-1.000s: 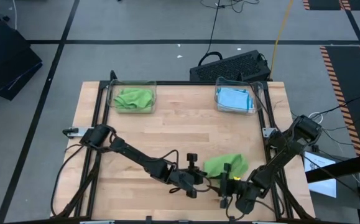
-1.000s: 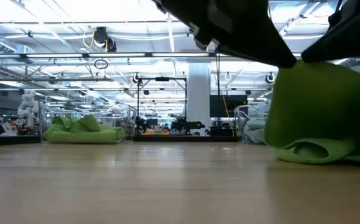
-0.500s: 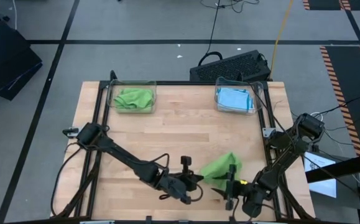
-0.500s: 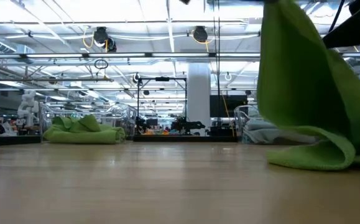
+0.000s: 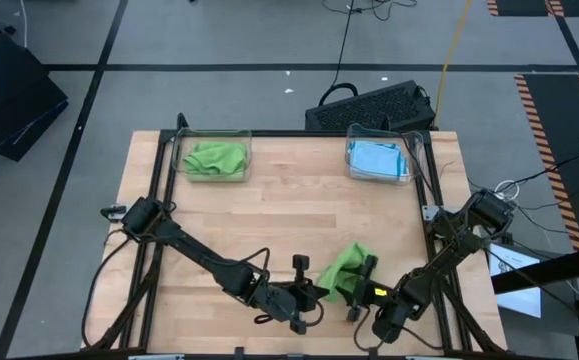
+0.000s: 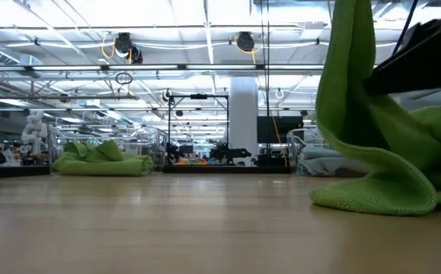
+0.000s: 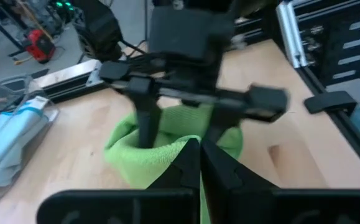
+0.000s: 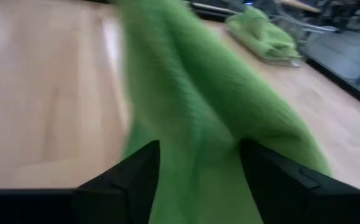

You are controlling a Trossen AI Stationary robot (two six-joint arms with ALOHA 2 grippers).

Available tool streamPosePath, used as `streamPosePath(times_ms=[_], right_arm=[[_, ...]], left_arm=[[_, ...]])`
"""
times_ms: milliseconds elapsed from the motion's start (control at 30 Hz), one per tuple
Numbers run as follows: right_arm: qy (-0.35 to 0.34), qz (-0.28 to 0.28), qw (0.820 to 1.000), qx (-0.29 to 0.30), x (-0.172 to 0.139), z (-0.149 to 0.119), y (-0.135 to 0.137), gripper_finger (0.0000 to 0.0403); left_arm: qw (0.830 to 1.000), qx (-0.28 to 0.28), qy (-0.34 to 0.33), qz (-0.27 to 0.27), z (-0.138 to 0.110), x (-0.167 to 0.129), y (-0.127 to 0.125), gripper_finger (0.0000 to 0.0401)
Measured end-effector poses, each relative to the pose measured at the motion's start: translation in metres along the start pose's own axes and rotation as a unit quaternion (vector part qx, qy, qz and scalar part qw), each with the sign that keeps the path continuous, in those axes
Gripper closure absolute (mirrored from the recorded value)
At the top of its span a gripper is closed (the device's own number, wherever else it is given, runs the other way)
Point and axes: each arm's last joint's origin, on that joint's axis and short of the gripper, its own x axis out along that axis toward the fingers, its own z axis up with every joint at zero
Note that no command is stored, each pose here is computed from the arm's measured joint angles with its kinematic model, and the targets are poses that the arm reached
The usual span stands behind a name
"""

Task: Fold microfiber towels
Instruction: Fold the green microfiber cloth

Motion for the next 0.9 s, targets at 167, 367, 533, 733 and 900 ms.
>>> streamPosePath(times_ms=[167,367,533,733,900], right_arm=[[-0.016,-0.031,0.999,0.017,0.004,-0.001,-0.002,0.0259],[-0.015,-0.023,1.0,0.009,0.002,-0.001,-0.001,0.0391],[-0.005,0.004,1.0,0.025,-0.001,0.004,0.0,0.0396],[0.006,0.031,0.997,0.067,-0.005,0.016,-0.005,0.0399],[0.02,0.035,0.996,0.076,0.002,0.019,-0.009,0.0401]], left_arm=[[1.0,0.0,0.0,-0.016,0.0,0.0,-0.001,0.0392],[1.0,0.003,0.006,-0.016,-0.001,0.0,-0.001,0.0398],[0.999,0.002,0.039,0.016,-0.008,0.001,0.004,0.0376],[0.996,-0.028,0.06,0.057,-0.013,0.004,0.011,0.0293],[0.997,-0.044,0.029,0.057,-0.011,0.009,0.007,0.0214]])
